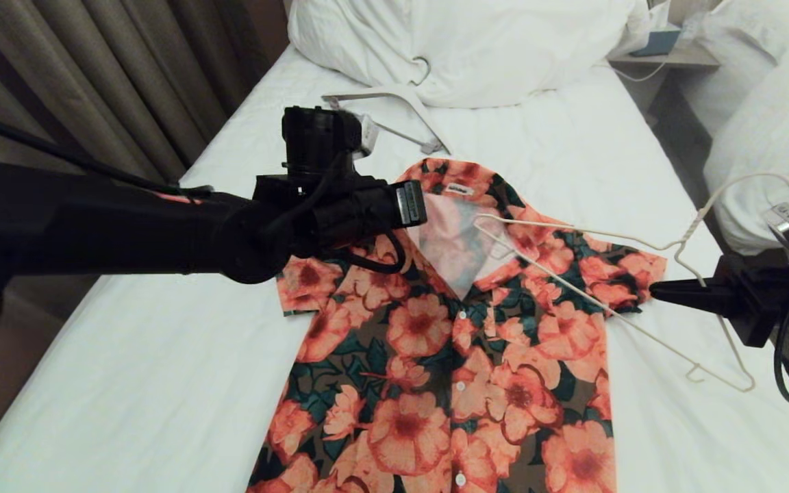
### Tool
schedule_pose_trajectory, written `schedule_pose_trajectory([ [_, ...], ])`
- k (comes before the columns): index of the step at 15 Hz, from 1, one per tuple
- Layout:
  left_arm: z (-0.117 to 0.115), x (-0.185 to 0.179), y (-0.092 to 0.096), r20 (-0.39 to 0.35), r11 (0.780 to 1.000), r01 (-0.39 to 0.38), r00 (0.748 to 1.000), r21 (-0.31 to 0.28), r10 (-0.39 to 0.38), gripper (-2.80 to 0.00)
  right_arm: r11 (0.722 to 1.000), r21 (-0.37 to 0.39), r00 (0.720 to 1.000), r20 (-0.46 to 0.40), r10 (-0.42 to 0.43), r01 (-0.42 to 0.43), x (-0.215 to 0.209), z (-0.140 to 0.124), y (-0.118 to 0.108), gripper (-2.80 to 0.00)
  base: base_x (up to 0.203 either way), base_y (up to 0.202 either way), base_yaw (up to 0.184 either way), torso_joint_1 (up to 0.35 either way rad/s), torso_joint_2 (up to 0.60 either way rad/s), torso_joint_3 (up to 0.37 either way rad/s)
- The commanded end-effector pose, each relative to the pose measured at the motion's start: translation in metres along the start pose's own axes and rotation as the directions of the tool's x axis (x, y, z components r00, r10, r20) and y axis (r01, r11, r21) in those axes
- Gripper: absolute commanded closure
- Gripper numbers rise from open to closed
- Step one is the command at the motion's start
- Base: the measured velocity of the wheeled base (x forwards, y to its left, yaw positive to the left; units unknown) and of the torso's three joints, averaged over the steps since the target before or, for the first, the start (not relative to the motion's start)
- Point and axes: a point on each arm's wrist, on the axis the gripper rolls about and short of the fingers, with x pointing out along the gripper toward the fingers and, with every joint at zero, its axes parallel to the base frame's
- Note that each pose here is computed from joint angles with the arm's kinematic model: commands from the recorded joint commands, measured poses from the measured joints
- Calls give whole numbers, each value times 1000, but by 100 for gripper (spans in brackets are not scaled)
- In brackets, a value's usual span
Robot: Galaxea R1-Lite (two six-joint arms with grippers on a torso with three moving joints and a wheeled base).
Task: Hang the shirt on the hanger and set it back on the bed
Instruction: Hook one side of the shirt onto the hanger
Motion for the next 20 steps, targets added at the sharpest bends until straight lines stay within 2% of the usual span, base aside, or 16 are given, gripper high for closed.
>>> schedule_pose_trajectory([
  [1, 19, -30, -20, 42, 999, 22, 999, 25, -23, 0, 999, -15, 1000, 7, 30, -30, 7, 4, 3, 0, 0, 0, 0, 0, 0, 0],
  [5, 27, -75, -59, 12, 995, 69, 997, 78, -70, 0, 991, -30, 991, 11, 132, -132, 36, 11, 16, 0, 0, 0, 0, 0, 0, 0],
  [7, 24, -82, -68, 15, 993, 27, 999, 113, -29, 0, 984, -15, 984, 11, 180, -179, 51, 15, 21, 0, 0, 0, 0, 0, 0, 0],
  [13, 16, -93, -76, -9, 991, 18, 1000, 136, -17, 0, 978, -29, 978, 23, 207, -207, 62, 36, 16, 0, 0, 0, 0, 0, 0, 0],
  [15, 15, -93, -76, -10, 990, 20, 1000, 137, -18, 0, 983, -29, 983, 14, 183, -182, 60, 37, 15, 0, 0, 0, 0, 0, 0, 0],
  [18, 17, -94, -82, -2, 990, 38, 999, 136, -38, 0, 981, -6, 981, 8, 192, -192, 67, 30, 12, 0, 0, 0, 0, 0, 0, 0],
  [20, 16, -97, -86, -3, 989, 48, 999, 138, -48, 0, 984, -22, 984, -4, 178, -178, 72, 34, 10, 0, 0, 0, 0, 0, 0, 0],
])
